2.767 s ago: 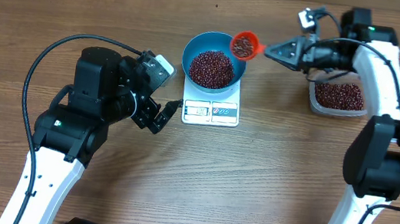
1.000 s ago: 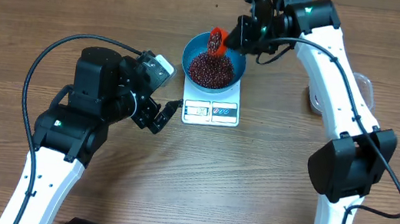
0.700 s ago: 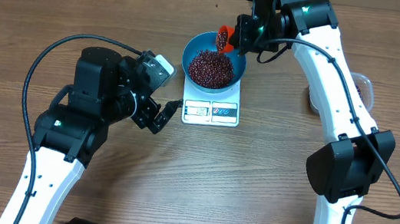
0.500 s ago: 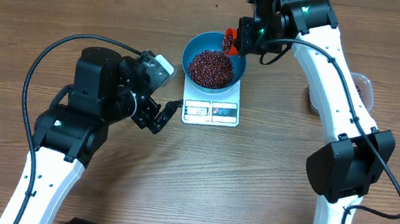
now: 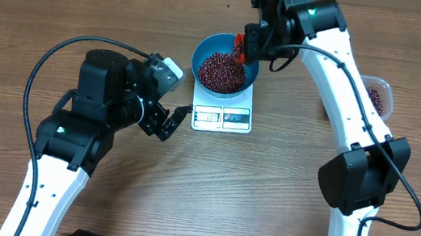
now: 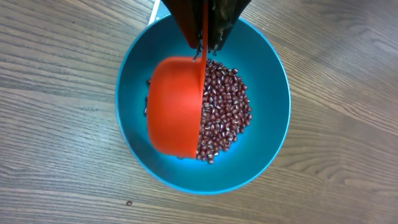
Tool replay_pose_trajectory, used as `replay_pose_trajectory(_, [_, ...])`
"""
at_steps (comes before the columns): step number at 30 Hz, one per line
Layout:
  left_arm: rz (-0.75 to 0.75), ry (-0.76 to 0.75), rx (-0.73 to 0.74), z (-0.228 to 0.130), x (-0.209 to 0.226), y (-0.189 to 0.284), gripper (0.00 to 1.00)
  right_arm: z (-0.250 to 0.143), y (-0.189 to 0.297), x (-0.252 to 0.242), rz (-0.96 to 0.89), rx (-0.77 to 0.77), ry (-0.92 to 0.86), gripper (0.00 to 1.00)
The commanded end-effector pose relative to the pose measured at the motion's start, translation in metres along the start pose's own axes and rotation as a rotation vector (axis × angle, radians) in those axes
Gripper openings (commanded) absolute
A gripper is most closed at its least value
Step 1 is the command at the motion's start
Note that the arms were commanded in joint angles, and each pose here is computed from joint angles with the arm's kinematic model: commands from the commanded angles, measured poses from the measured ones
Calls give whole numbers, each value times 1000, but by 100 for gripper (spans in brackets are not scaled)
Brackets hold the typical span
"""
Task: Scoop item into bowl and weigh 150g on scale
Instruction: 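Tip the scoop over the blue bowl and pour the beans in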
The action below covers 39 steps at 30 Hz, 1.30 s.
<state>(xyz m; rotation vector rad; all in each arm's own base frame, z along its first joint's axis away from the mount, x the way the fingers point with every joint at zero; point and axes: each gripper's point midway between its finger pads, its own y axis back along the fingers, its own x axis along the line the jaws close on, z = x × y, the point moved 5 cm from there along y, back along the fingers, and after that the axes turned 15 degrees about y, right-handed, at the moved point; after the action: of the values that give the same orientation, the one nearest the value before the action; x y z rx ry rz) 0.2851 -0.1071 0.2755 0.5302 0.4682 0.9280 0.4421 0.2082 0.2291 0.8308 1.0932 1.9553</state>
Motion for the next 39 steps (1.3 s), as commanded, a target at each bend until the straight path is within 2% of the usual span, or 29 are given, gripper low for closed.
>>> replay_pose_trajectory(1, [-10, 18, 0, 0, 0, -1, 100, 11, 33, 13, -47, -79, 52, 4])
replay_pose_trajectory(12, [-9, 18, 0, 0, 0, -1, 100, 13, 39, 24, -181, -80, 131, 4])
replay_pose_trajectory(23, [-10, 18, 0, 0, 0, -1, 100, 21, 53, 44, -260, -95, 334, 4])
replay_pose_trajectory(39, [-10, 18, -1, 0, 0, -1, 100, 19, 52, 46, -249, -89, 336, 4])
